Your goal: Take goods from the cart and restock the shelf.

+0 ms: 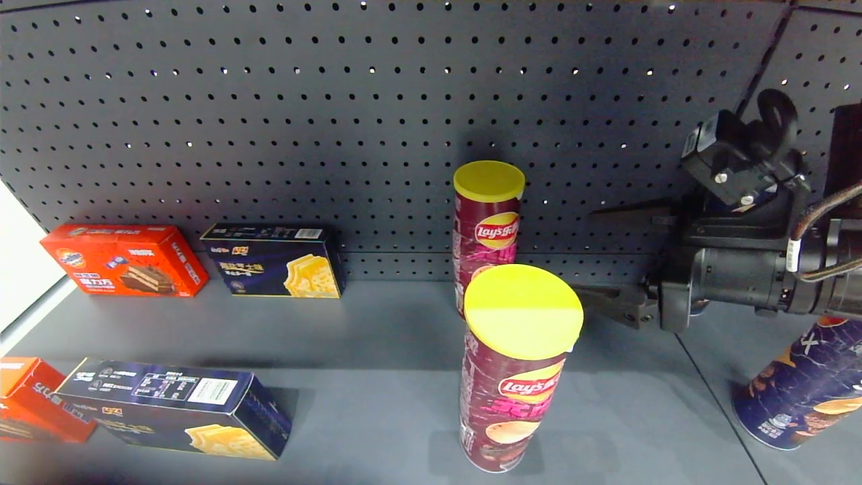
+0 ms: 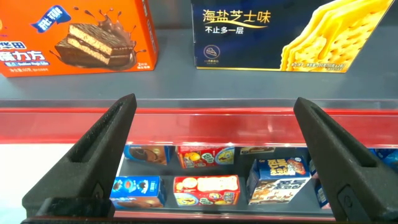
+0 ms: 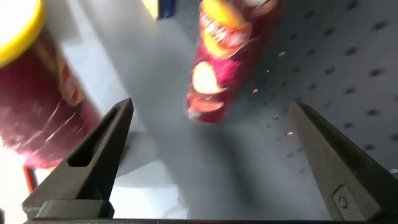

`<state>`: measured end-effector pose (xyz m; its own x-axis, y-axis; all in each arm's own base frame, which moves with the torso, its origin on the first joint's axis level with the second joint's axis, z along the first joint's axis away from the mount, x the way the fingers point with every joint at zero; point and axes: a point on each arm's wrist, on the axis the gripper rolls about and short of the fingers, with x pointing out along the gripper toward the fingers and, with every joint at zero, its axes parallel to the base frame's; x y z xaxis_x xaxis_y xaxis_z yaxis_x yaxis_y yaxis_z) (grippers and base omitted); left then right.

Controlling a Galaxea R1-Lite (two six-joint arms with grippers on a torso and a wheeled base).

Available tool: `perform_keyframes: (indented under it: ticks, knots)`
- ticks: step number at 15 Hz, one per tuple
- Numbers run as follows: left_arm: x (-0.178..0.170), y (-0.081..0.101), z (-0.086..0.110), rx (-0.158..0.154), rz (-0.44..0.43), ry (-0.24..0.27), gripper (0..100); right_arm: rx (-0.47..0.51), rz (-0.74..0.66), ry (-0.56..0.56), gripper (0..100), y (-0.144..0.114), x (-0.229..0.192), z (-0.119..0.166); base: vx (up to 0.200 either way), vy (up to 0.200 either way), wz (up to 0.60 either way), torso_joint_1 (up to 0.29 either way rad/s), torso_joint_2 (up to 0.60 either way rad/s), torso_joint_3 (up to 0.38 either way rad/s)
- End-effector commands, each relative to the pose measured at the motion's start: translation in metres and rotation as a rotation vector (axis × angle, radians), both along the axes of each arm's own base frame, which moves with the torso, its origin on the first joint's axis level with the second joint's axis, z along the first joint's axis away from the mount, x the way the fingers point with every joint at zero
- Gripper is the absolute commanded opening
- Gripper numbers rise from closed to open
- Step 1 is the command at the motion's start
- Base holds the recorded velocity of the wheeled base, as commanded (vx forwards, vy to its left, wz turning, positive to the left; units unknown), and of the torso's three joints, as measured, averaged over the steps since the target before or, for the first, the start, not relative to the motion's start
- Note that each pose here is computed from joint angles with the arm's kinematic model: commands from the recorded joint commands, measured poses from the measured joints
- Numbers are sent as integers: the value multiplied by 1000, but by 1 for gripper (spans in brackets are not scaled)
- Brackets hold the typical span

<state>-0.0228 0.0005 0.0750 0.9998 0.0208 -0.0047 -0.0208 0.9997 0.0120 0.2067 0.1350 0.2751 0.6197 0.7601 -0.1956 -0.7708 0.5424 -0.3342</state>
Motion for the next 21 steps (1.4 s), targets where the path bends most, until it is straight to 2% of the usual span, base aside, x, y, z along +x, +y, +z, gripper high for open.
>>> perform_keyframes:
  ticks: [1,6,12,16,21]
  knots:
    - [0,0,0,0,1,1,100,23,-16,-22,100,-1,6,10,0,0,0,0,0,0]
    - [0,0,0,0,1,1,100,75,-34,-99,100,-5,4,33,0,0,0,0,0,0]
    - [0,0,0,0,-1,1,100,144,-54,-183,100,-24,-28,56,0,0,0,0,0,0]
    - [0,0,0,0,1,1,100,170,-71,-223,100,-40,-55,61,0,0,0,0,0,0]
    - [0,0,0,0,1,1,100,186,-76,-222,100,-60,-89,47,0,0,0,0,0,0]
